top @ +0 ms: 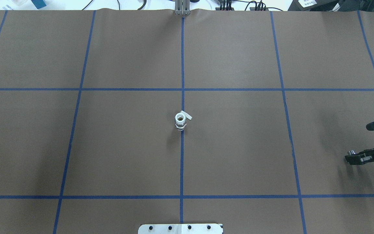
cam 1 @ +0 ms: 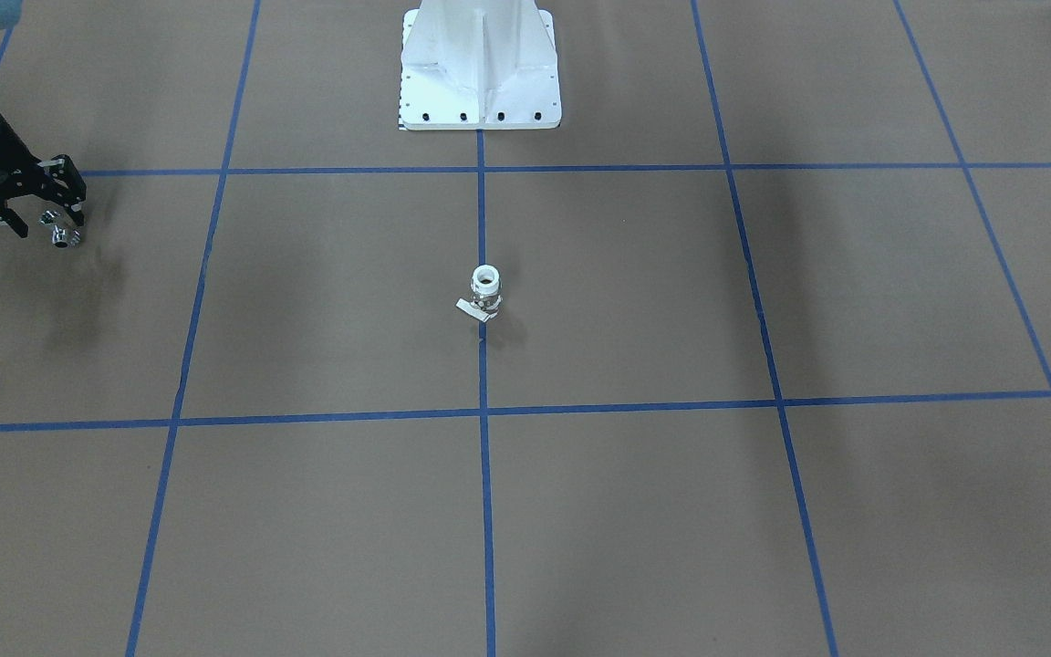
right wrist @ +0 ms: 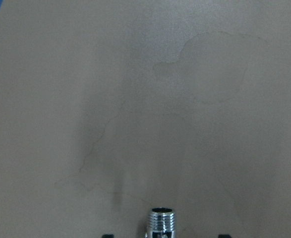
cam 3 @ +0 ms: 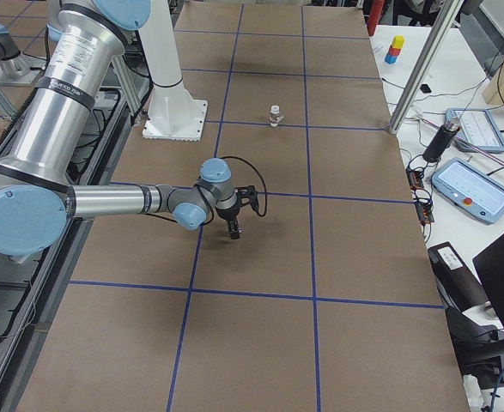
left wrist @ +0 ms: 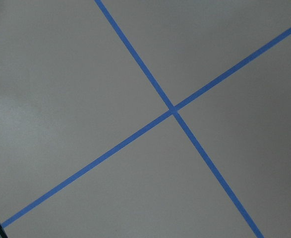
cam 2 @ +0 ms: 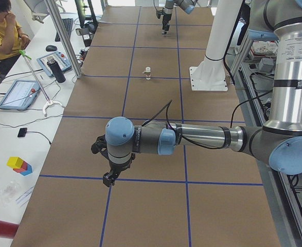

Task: Assemble PPR valve and pipe with both arms
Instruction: 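Lower the right gripper onto the chrome pipe fitting and grasp it, then carry the chrome fitting with the right gripper above the white valve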

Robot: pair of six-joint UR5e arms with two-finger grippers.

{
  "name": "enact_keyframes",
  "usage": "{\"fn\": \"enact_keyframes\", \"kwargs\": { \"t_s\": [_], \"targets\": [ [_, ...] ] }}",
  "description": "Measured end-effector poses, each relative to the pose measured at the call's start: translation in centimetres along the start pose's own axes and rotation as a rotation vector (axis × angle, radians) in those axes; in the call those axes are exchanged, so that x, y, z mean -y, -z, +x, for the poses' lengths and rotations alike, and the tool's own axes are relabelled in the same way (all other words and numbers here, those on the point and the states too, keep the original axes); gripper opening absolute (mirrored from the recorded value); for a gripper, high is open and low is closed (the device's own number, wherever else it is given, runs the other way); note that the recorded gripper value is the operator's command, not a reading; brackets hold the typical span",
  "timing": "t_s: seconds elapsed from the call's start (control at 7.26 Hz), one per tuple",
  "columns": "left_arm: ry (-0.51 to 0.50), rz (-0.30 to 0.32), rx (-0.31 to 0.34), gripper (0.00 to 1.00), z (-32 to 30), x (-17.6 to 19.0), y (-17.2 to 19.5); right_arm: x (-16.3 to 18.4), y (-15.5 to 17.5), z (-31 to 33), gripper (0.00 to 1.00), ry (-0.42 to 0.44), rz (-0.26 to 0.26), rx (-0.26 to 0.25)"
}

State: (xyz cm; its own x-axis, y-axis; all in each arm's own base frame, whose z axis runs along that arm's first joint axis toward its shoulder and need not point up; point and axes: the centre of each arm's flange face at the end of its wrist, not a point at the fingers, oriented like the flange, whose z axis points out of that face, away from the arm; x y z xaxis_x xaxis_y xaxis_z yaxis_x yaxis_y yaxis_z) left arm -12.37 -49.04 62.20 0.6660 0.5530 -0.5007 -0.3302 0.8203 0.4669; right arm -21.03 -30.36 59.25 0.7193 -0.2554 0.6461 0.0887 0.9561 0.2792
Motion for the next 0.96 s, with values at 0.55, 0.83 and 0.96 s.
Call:
{"fn": "enact_keyframes", "kwargs": {
  "t_s": [0.55,0.83,0.96],
  "targets": [
    [0.002,-0.002,-0.002,1.0,-0.05,-0.15,-0.14,-0.94,0.37,0.28,0.29,0.011,0.001,0.023],
    [0.003,-0.003,-0.002,1.0,-0.09,-0.24,-0.17,-1.04,0.5,0.37,0.07,0.012,0.004,0.025],
    [0.004,-0.003,-0.002,1.0,-0.1,-0.27,-0.18,-0.96,0.55,0.29,0.0,0.013,0.006,0.027]
  ]
}}
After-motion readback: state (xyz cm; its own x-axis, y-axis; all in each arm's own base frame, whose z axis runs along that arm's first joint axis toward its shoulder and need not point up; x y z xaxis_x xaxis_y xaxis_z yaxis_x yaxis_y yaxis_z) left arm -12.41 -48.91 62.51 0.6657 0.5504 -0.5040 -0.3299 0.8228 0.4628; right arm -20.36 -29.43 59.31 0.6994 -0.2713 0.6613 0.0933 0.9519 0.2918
